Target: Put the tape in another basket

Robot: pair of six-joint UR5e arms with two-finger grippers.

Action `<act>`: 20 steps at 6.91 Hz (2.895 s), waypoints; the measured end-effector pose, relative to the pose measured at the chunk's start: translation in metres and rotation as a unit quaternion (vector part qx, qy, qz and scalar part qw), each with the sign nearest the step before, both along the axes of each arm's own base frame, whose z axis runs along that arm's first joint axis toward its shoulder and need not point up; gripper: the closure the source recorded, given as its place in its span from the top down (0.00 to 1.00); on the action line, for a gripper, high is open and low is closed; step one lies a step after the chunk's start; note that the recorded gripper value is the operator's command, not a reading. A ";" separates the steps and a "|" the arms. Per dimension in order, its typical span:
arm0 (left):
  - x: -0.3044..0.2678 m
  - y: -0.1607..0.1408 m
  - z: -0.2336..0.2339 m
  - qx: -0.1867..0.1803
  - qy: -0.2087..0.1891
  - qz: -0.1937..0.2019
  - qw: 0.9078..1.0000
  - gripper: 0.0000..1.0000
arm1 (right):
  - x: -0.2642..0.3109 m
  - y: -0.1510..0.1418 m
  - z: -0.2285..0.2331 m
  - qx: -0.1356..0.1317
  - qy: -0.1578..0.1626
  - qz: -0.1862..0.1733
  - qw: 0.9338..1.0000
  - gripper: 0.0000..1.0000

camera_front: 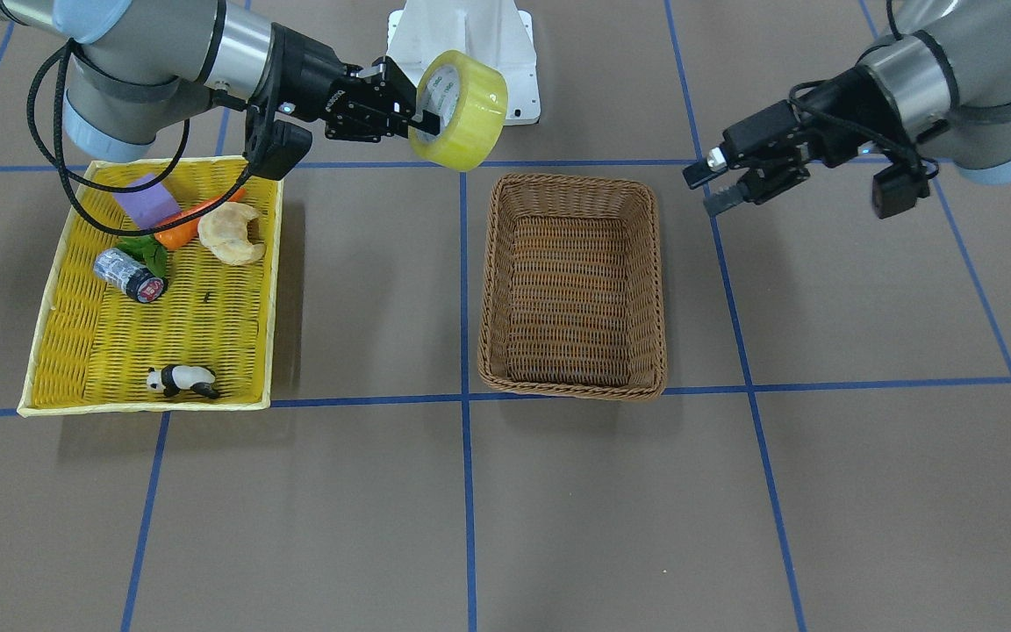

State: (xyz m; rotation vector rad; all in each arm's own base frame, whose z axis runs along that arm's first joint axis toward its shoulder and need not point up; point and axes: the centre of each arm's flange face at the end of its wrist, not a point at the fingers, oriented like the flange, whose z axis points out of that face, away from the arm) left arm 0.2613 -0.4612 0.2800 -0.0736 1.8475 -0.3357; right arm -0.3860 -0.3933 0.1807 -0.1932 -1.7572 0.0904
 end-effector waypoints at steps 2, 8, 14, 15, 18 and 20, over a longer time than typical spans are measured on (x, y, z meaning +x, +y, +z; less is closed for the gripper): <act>0.015 0.018 -0.029 -0.018 0.071 0.030 0.997 0.98 | -0.016 0.009 0.008 -0.029 -0.075 0.023 0.997 0.00; 0.060 0.065 -0.076 -0.023 0.228 0.079 0.970 0.97 | -0.053 0.020 0.021 -0.138 -0.210 -0.024 0.968 0.00; 0.059 0.068 -0.085 -0.018 0.237 0.084 0.968 0.95 | -0.075 0.050 0.010 -0.161 -0.249 -0.047 0.954 0.00; 0.058 0.069 -0.086 -0.018 0.238 0.084 0.967 0.94 | -0.076 0.051 0.006 -0.162 -0.254 -0.047 0.953 0.00; 0.052 0.075 -0.093 -0.012 0.245 0.087 0.966 0.63 | -0.076 0.050 -0.001 -0.165 -0.264 -0.040 0.950 0.00; 0.051 0.077 -0.097 -0.011 0.246 0.088 0.965 0.06 | -0.077 0.050 -0.004 -0.165 -0.267 -0.040 0.949 0.00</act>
